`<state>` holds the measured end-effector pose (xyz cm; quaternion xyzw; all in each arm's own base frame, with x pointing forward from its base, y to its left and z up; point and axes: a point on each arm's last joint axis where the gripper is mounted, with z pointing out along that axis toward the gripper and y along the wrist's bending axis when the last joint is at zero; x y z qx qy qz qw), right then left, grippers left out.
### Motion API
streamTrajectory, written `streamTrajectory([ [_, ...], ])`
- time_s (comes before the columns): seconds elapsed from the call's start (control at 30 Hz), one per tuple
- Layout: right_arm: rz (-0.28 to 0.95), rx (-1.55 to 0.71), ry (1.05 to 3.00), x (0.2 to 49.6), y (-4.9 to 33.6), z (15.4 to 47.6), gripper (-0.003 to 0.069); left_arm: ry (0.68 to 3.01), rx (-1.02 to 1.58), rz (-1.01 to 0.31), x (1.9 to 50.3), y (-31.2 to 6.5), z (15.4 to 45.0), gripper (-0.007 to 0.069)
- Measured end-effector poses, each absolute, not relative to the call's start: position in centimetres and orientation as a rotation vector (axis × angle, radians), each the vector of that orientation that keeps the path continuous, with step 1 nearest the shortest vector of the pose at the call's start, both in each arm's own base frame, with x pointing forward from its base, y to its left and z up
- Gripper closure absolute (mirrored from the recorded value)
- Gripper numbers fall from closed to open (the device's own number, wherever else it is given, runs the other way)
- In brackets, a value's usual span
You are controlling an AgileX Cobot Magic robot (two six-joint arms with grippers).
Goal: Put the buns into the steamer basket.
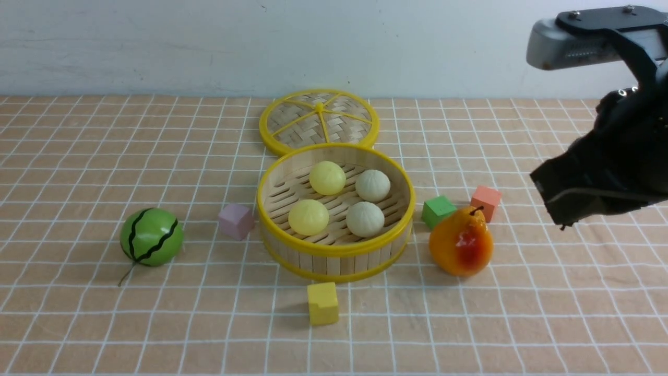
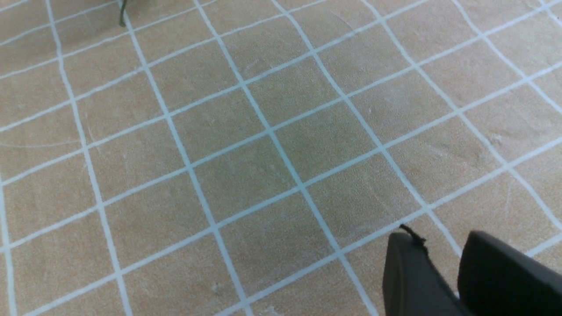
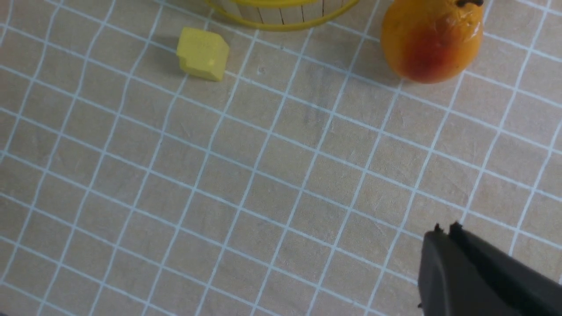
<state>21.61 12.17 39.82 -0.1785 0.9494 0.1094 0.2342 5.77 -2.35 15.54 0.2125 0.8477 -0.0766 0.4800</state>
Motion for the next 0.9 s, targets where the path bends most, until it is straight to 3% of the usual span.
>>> streamTrajectory([
  [0.13,0.241,-0.545,2.465,18.5,9.5,41.7,0.0669,2.068,0.518,-0.187,5.8,-2.3,15.5,0.0451],
  [0.27,0.176,-0.482,2.241,14.8,5.7,41.1,0.0669,2.068,0.518,-0.187,5.8,-2.3,15.5,0.0447],
  [0.37,0.14,-0.388,2.117,12.3,3.8,38.4,0.0669,2.068,0.518,-0.187,5.8,-2.3,15.5,0.0444],
  [0.57,0.107,-0.138,1.879,7.6,1.2,27.0,0.0665,2.068,0.518,-0.187,5.8,-2.3,15.5,0.0442],
  [0.7,0.093,-0.025,1.837,6.4,0.5,21.6,0.0665,2.068,0.518,-0.187,5.8,-2.3,15.5,0.0439],
  [0.9,0.104,0.066,1.841,5.5,0.3,17.5,0.0664,2.068,0.518,-0.187,5.8,-2.3,15.5,0.0431],
])
